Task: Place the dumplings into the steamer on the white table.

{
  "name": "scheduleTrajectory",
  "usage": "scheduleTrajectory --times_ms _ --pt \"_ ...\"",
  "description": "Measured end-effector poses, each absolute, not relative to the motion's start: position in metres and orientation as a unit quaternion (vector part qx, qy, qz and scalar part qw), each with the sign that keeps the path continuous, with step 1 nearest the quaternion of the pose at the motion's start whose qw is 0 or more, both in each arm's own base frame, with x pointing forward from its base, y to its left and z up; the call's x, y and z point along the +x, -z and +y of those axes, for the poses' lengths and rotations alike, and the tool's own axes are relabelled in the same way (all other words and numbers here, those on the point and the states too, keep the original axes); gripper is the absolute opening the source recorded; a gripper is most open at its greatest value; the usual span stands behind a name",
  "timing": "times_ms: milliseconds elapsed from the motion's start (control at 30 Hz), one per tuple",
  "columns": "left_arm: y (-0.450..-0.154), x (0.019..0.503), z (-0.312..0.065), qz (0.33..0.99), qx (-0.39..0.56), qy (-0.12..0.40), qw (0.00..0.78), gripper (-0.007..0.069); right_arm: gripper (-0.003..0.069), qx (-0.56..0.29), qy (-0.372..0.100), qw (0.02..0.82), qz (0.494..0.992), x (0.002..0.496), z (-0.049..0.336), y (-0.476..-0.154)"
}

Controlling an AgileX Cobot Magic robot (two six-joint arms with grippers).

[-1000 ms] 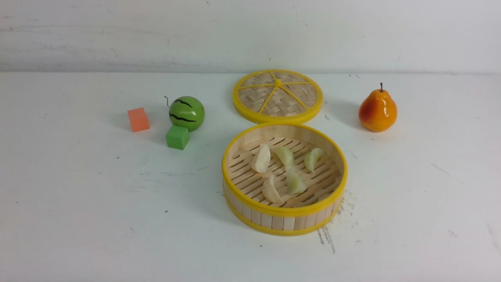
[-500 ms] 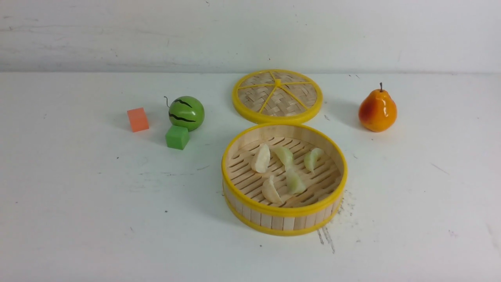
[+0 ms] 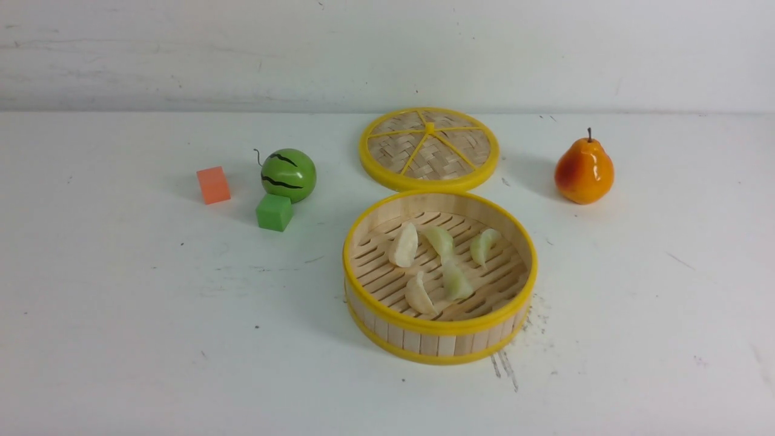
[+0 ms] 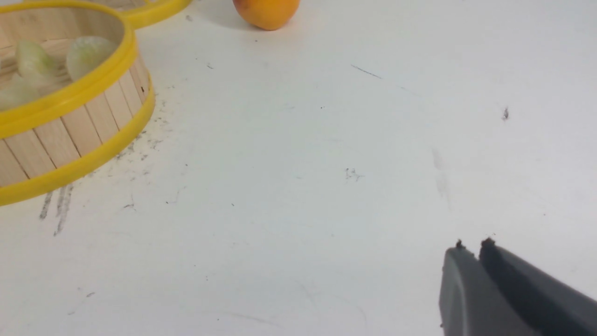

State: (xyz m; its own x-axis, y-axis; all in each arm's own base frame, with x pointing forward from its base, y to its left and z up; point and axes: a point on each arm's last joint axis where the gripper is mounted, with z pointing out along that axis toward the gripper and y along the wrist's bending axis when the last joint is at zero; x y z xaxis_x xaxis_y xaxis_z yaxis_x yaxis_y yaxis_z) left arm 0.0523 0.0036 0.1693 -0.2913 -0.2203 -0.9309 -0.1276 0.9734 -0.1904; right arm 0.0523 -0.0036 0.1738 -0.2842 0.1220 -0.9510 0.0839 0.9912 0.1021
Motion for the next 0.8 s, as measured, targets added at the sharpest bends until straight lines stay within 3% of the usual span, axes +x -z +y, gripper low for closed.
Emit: scheduleTrajectory --times_ms 800 --pt "-0.1693 0.0523 0.0036 0.803 -0.108 0.04 0.585 -0.0001 0.0069 0.064 -0.016 0.595 0.801 0.0523 -0.0036 -0.1738"
